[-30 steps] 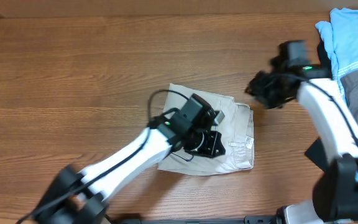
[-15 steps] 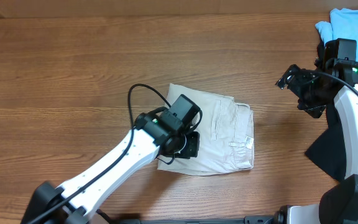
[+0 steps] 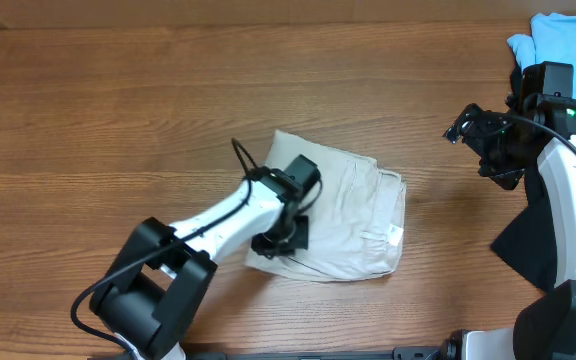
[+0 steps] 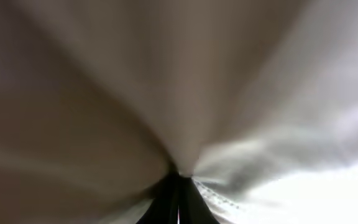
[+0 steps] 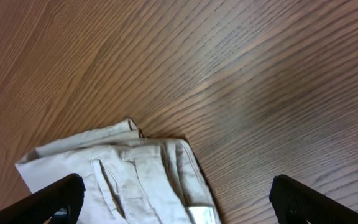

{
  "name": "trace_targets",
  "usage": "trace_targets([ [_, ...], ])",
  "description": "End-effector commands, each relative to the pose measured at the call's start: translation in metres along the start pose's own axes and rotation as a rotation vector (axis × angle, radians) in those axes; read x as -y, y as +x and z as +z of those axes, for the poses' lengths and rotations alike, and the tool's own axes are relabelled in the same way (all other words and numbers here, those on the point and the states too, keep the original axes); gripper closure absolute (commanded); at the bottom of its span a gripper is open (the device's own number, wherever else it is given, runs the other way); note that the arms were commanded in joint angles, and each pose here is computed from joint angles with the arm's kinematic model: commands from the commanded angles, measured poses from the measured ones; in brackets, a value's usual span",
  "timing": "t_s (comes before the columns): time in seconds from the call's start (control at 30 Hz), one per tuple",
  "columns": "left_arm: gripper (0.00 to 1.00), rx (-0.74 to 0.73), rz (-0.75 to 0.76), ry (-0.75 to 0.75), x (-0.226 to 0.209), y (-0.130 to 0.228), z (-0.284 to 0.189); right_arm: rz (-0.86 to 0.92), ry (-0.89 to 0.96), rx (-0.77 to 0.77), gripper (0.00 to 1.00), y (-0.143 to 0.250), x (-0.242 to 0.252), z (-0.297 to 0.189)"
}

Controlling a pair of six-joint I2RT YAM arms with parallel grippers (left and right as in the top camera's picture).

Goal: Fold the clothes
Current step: 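Lift the left gripper off the khakis and move it to their left edge, then grasp the khakis' left edge with the left gripper and drag leftward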

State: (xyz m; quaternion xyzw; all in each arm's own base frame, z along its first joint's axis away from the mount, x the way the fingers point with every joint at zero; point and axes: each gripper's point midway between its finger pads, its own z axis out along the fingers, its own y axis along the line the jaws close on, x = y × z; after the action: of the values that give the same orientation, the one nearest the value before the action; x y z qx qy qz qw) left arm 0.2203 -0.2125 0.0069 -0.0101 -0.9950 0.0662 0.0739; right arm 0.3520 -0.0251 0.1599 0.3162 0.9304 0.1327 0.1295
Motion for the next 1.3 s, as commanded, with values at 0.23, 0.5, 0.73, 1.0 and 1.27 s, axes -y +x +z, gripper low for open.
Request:
trace_targets([
  [0.23,0.8,0.499,-0.27,-0.251,-0.152,-0.157,-0.051,-0.004,0.001,0.016,0.0,-0.004,0.0,-0.002],
  [0.5,0.5,0.544,-0.269,-0.031,-0.148,-0.199,-0.157,-0.004,0.001,0.016,0.0,-0.004,0.0,-0.002],
  [0.73,0.44,0.351,-0.257,0.034,-0.123,-0.151,-0.189,-0.004,0.001,0.016,0.0,-0.004,0.0,-0.002],
  [1.0,0.46,0.033,-0.325,0.005,-0.124,-0.082,-0.122,-0.004,0.001,0.016,0.0,-0.004,0.0,-0.002],
  [1.27,0.46,-0.094,-0.333,0.049,-0.116,-0.05,-0.063,-0.004,0.001,0.016,0.0,-0.004,0.0,-0.002],
])
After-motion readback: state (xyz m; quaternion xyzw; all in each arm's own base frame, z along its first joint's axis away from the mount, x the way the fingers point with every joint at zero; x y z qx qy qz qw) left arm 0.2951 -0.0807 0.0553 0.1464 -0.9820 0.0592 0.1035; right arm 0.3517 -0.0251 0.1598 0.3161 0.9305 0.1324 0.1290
